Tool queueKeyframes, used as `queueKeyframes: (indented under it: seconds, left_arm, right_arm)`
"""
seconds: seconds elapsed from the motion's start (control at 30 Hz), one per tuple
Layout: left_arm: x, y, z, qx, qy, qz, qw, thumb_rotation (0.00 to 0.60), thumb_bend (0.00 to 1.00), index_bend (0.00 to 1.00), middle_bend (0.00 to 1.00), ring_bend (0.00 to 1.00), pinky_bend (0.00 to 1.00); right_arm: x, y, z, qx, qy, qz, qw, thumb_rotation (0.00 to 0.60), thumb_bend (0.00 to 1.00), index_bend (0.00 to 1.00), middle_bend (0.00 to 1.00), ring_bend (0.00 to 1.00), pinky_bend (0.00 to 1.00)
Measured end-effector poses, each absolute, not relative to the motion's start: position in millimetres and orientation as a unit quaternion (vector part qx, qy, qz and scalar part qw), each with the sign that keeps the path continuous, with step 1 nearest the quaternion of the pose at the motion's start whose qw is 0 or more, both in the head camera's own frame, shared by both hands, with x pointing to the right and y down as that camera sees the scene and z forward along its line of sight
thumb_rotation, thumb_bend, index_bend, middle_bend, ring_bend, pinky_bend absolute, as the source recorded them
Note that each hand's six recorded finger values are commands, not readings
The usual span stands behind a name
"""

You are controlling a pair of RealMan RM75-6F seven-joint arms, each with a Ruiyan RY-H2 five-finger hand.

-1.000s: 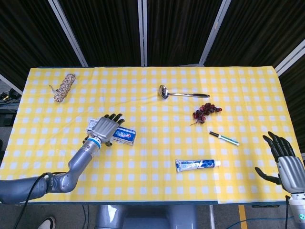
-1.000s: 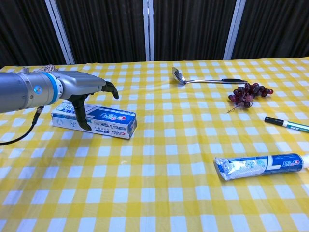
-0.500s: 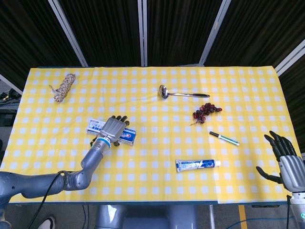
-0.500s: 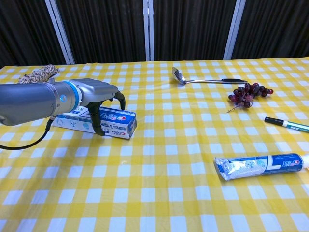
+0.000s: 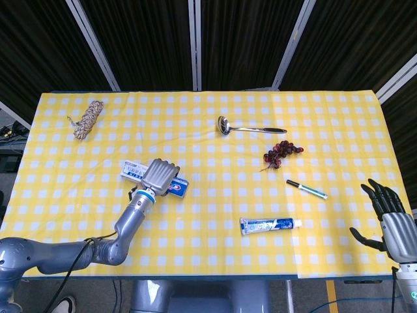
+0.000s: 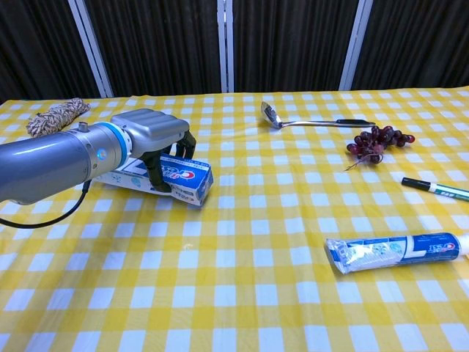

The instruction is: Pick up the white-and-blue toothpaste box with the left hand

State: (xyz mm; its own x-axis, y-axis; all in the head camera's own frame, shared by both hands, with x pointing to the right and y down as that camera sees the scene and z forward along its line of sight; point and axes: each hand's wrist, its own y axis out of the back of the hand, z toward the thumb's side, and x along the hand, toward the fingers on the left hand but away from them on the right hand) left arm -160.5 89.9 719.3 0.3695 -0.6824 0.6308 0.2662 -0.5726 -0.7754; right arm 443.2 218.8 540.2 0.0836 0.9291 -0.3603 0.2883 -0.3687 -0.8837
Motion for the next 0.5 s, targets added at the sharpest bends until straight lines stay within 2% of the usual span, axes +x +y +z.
queueKeyframes:
  seconds: [0.27, 0.5]
  left_arm:
    - [-161, 76, 690, -0.699, 0.185, -0.503, 0.472, 0.600, 0.37, 0.61, 0.41, 0.42, 0.42]
    - [-155, 63, 657, -0.724, 0.258, -0.465, 0.440, 0.600, 0.37, 0.55, 0.36, 0.40, 0.40]
  right_arm:
    - [442, 219, 540, -0.661, -0.460, 0.496, 0.326, 0.600, 0.12, 0.10, 0.00, 0.00, 0.00]
    - [443, 219, 537, -0.659, -0.463, 0.494, 0.327, 0.600, 0.12, 0.10, 0.00, 0.00, 0.00]
